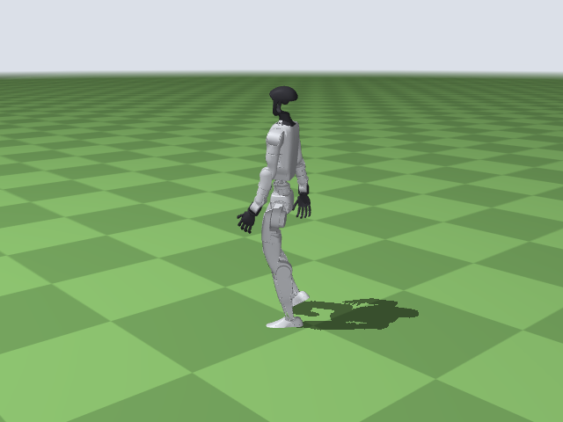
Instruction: Upper body actions
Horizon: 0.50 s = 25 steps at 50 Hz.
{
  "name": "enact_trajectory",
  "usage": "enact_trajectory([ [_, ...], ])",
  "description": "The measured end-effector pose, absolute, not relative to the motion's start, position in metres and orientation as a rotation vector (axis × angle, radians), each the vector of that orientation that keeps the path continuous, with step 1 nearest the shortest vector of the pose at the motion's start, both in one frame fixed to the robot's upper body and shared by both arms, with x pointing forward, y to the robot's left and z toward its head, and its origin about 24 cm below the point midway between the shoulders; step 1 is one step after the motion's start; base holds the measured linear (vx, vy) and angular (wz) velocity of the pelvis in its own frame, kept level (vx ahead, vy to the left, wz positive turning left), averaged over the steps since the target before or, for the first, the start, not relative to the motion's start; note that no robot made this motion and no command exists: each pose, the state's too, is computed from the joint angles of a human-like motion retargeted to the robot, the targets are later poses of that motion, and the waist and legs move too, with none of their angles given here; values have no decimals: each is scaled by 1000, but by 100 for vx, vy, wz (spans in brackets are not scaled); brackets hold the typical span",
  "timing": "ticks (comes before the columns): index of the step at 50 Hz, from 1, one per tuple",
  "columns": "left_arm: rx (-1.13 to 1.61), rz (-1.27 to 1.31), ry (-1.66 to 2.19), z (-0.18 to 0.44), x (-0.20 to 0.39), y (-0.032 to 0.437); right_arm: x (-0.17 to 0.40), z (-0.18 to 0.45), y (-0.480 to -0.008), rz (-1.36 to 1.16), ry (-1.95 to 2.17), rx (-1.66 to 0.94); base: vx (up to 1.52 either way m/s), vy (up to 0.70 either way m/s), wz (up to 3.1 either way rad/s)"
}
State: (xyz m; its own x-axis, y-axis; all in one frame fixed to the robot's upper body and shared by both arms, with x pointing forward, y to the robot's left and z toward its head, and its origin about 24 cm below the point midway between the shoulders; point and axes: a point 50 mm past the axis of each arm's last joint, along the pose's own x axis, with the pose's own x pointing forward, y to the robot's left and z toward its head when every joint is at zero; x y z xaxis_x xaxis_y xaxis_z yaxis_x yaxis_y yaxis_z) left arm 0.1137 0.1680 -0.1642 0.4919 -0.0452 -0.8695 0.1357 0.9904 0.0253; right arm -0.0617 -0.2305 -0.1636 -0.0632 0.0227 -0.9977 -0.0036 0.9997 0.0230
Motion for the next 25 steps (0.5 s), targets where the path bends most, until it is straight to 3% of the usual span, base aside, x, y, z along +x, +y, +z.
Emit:
enact_trajectory([
  [5, 66, -103, 717, -119, 216, 155, -97, -155, -238, -32, 1750, -7, -5, 12, 73],
  [10, 45, -108, 536, -83, 266, 147, -134, -143, -243, -143, 1863, 14, 4, 6, 50],
  [16, 70, -68, 499, -79, 268, 157, -139, -140, -248, -178, 1872, 18, 2, 1, -2],
  [25, 29, -84, 697, -117, 221, 154, -96, -155, -239, -82, 1740, 23, 1, -2, -23],
])
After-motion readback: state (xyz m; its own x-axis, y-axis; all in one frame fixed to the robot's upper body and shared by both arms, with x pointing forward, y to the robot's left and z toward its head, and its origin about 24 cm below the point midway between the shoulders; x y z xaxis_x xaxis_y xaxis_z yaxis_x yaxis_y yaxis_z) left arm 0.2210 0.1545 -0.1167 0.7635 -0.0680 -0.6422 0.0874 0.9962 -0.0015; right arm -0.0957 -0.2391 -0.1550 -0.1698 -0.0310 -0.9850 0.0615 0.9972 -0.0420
